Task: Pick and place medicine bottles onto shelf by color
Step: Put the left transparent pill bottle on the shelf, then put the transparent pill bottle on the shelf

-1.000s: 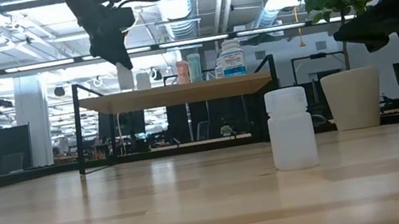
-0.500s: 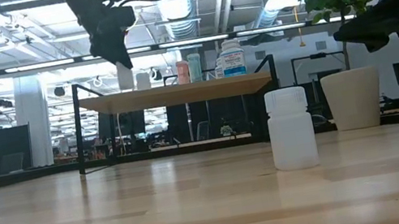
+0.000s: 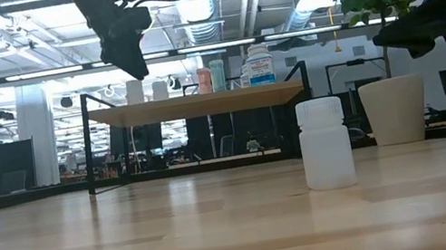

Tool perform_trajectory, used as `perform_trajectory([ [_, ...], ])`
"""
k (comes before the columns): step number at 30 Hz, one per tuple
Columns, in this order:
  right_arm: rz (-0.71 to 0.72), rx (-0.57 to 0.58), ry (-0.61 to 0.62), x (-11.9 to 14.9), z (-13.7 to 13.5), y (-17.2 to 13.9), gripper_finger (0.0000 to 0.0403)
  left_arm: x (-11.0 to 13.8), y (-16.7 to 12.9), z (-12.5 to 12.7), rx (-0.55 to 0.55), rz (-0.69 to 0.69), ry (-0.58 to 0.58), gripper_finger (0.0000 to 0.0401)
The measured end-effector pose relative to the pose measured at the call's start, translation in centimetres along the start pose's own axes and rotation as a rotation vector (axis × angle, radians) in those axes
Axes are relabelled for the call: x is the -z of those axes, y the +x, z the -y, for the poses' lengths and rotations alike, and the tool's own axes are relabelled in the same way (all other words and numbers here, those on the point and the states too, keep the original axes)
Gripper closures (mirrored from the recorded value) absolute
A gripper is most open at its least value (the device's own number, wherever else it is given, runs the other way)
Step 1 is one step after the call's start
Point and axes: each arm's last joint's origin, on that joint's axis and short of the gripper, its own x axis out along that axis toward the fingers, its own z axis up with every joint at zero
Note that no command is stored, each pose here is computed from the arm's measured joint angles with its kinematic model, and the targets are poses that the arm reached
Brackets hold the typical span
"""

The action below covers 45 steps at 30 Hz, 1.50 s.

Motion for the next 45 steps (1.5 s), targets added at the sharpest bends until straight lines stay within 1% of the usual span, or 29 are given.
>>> perform_trajectory([
  [3,0.000,0.000,0.000,0.0,0.0,0.0,0.0280,-0.2,0.0,0.0,0.010,0.016,0.009,0.0205],
  [7,0.000,0.000,0.000,0.0,0.0,0.0,0.0280,-1.2,-1.0,0.5,0.074,0.083,0.017,0.0204],
  [9,0.000,0.000,0.000,0.0,0.0,0.0,0.0280,-1.8,-1.8,1.2,0.148,0.124,0.016,0.0204],
  [11,0.000,0.000,0.000,0.0,0.0,0.0,0.0280,-2.2,-2.5,2.4,0.270,0.150,0.025,0.0204],
  [14,0.000,0.000,0.000,0.0,0.0,0.0,0.0280,-2.5,-3.2,5.2,0.476,0.170,0.071,0.0204],
  [16,0.000,0.000,0.000,0.0,0.0,0.0,0.0280,-2.5,-3.4,7.3,0.553,0.160,0.117,0.0204],
  [18,0.000,0.000,0.000,0.0,0.0,0.0,0.0280,-2.4,-3.6,9.7,0.583,0.161,0.168,0.0204],
  [21,0.001,0.000,0.000,0.0,0.0,0.0,0.0280,-2.1,-3.9,13.3,0.600,0.190,0.238,0.0204],
  [26,0.000,0.000,0.000,0.0,0.0,0.0,0.0280,-1.9,-5.6,18.9,0.610,0.319,0.314,0.0204],
  [31,0.000,0.000,0.000,0.0,0.0,0.0,0.0280,-1.3,-6.3,23.7,0.699,0.406,0.389,0.0204],
  [35,-0.001,0.000,0.000,0.0,0.0,0.0,0.0280,-0.5,-5.0,27.4,0.735,0.402,0.448,0.0203],
  [39,0.001,0.001,0.000,0.0,0.0,0.0,0.0280,0.3,-2.0,30.4,0.734,0.347,0.516,0.0188],
  [41,0.000,0.001,0.000,0.0,0.0,0.0,0.0280,0.8,-0.1,31.5,0.712,0.303,0.542,0.0173],
  [45,0.000,0.001,0.000,0.0,0.0,0.0,0.0280,1.3,3.1,33.0,0.692,0.250,0.555,0.0138],
])
